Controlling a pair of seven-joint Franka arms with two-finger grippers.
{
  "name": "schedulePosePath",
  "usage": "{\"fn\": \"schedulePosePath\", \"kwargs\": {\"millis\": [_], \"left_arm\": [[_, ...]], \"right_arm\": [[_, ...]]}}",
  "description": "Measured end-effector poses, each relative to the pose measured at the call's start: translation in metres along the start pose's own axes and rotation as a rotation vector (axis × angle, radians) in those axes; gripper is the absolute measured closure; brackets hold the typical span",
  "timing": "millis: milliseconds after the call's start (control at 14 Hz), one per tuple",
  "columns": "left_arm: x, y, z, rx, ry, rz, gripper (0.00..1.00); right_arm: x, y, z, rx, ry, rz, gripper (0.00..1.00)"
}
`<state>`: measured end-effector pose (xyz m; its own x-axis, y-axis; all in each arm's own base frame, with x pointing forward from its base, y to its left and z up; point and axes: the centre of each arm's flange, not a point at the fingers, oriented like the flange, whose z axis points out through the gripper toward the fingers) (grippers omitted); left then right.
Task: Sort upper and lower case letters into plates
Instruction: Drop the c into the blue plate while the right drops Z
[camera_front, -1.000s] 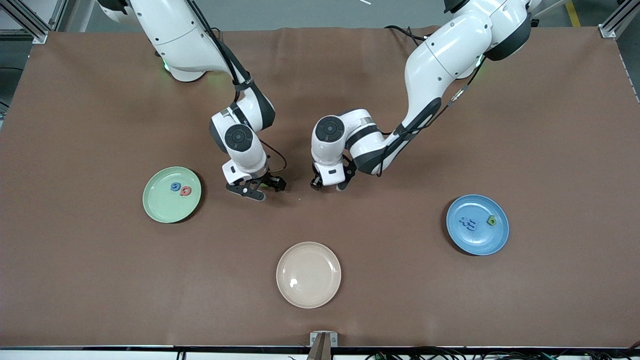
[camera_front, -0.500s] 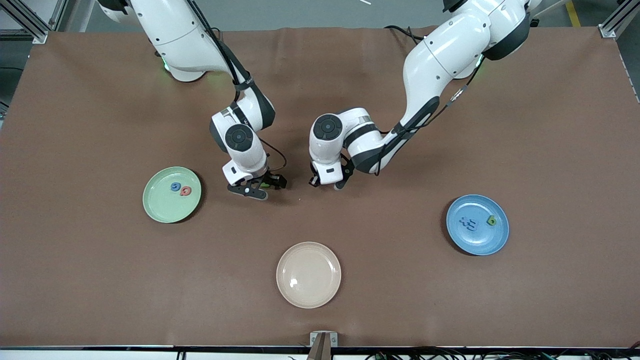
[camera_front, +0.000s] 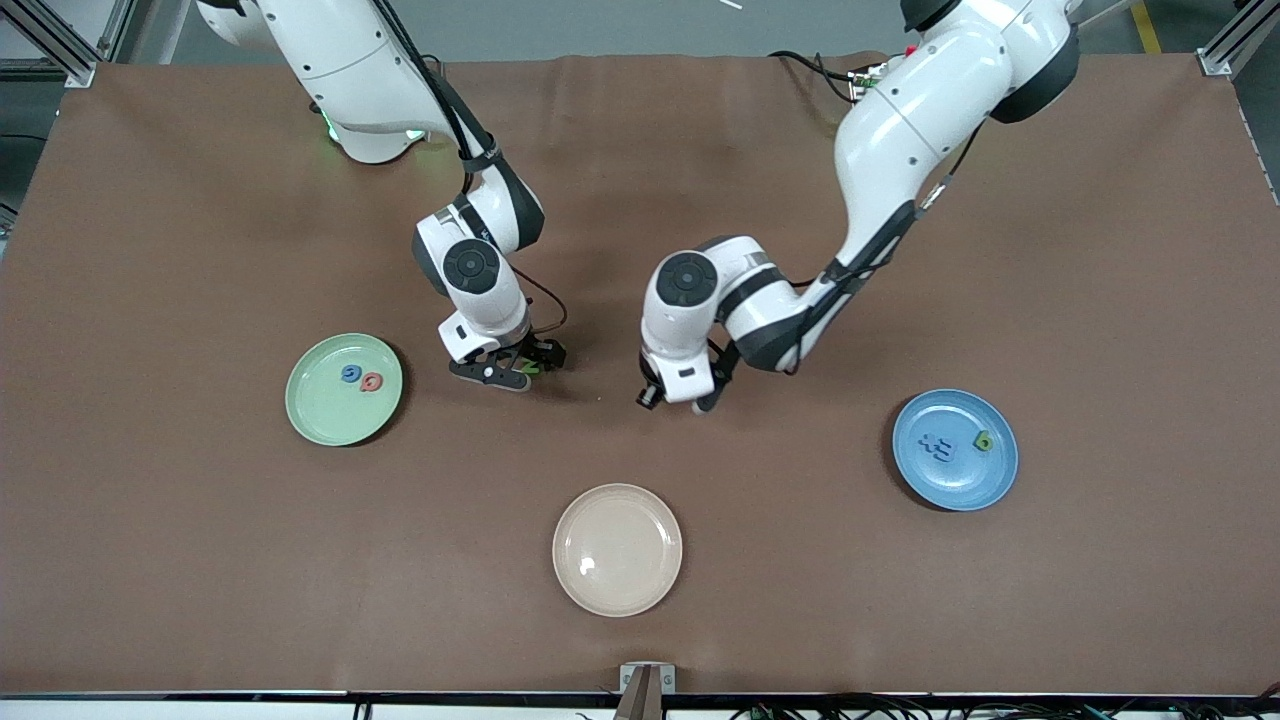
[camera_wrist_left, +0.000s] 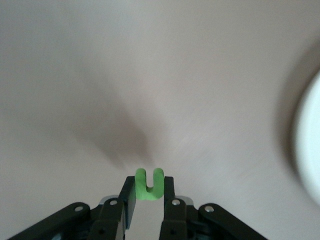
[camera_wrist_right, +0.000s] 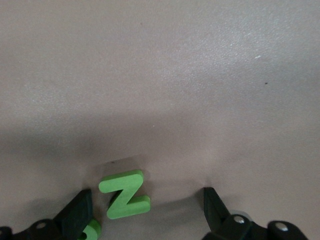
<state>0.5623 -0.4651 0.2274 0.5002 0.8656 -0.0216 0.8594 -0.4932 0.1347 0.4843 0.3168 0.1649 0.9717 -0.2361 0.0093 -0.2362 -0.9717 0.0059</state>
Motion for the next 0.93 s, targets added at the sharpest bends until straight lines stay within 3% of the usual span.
{"fn": "schedulePosePath", "kwargs": {"millis": [357, 714, 929], "left_arm": [[0.113, 0.030, -0.065, 0.009, 0.090, 0.179, 0.74], [0.213, 0.029, -0.100, 0.082, 0.130, 0.381, 0.74], [0.269, 0.015, -0.108, 0.143, 0.126, 0.494, 0.74]], "right_arm": [[0.000, 0.000, -0.003, 0.005, 0.004, -0.001, 0.13], [0.003, 0.002, -0.009, 0.009, 0.011, 0.003, 0.61], [0.007, 0.007, -0.009, 0.008, 0.012, 0.010, 0.60]]}}
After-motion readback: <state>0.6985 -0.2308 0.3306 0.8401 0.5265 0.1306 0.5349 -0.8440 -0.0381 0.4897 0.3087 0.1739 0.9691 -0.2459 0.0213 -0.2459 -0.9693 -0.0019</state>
